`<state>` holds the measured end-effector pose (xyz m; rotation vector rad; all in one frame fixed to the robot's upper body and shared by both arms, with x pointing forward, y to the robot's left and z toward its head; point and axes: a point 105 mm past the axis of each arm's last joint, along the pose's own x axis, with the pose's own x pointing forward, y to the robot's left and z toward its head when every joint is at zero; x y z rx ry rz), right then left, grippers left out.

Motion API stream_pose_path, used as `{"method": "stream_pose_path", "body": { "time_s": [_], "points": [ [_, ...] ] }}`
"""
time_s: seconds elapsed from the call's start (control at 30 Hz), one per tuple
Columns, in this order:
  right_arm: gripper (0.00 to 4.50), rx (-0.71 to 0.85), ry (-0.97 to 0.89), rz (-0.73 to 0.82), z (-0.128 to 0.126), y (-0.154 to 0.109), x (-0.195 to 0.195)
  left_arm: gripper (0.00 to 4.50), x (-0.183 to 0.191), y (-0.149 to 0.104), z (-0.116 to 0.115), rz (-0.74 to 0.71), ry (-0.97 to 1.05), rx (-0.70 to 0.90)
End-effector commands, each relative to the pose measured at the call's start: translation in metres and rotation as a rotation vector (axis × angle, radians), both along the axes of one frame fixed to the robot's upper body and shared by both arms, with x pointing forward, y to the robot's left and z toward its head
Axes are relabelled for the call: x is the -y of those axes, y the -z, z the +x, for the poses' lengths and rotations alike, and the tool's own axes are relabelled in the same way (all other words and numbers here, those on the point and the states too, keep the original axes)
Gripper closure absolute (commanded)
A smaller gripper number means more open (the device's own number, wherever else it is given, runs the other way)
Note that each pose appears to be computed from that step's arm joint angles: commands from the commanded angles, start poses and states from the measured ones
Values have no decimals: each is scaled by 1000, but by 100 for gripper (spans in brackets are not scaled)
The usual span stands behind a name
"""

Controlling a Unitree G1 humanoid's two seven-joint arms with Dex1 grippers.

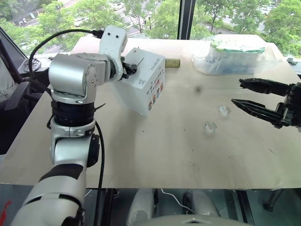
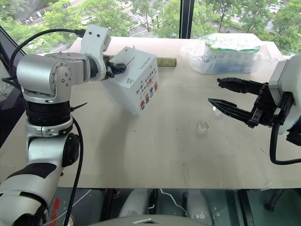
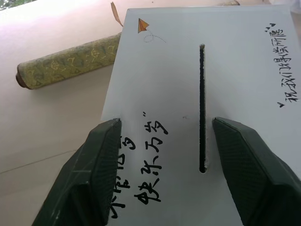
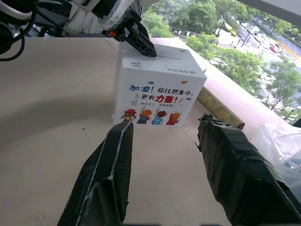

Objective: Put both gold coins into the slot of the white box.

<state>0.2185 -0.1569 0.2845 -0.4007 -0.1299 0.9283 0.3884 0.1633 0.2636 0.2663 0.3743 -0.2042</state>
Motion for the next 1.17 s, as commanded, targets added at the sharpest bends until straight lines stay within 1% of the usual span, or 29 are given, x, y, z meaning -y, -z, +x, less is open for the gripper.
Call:
{"method": "stream_pose_path", "body": {
  "time_s": [0.03, 0.1, 0.2, 0.27, 0.3, 0.33, 0.4, 0.43, 0.47, 0.57, 0.73, 0.9, 0.93, 1.03, 1.17],
  "points": [
    [210, 42, 0, 4, -3, -6, 0, 152, 5, 21, -1, 9, 20, -73],
    [210, 44, 0, 5, -3, -6, 0, 152, 15, 13, -3, 7, 80, -18],
    [210, 44, 1, 5, -3, -7, 0, 152, 45, -7, -11, -25, 237, 116],
    [210, 38, 9, 10, -2, -6, 1, 152, 82, -25, -29, -215, 476, 245],
    [210, 31, 24, 11, -1, -5, 3, 152, 92, -31, -39, -286, 557, 307],
    [210, 25, 36, 11, 1, -3, 4, 152, 96, -33, -46, -313, 606, 356],
    [210, 3, 51, 1, 2, 3, 6, 152, 107, -17, -69, -324, 760, 333],
    [210, -5, 57, 1, 2, 5, 7, 152, 108, -11, -75, -330, 801, 316],
    [210, -14, 63, -2, 2, 7, 8, 152, 110, -10, -83, -343, 855, 337],
    [210, -45, 97, -27, 3, 19, 12, 152, 104, -2, -87, -426, 863, 305],
    [210, -126, 165, -37, -4, 49, 26, 152, 87, 34, -114, -399, 1006, 208],
    [210, -180, 272, -59, -18, 72, 52, 152, 58, 65, -124, -365, 965, 142],
    [210, -189, 294, -66, -22, 76, 57, 152, 50, 70, -124, -362, 931, 134],
    [210, -200, 351, -80, -29, 83, 71, 152, 33, 81, -127, -334, 870, 117],
    [210, -206, 359, -86, -37, 89, 75, 152, 22, 90, -128, -319, 840, 113]
  ]
}}
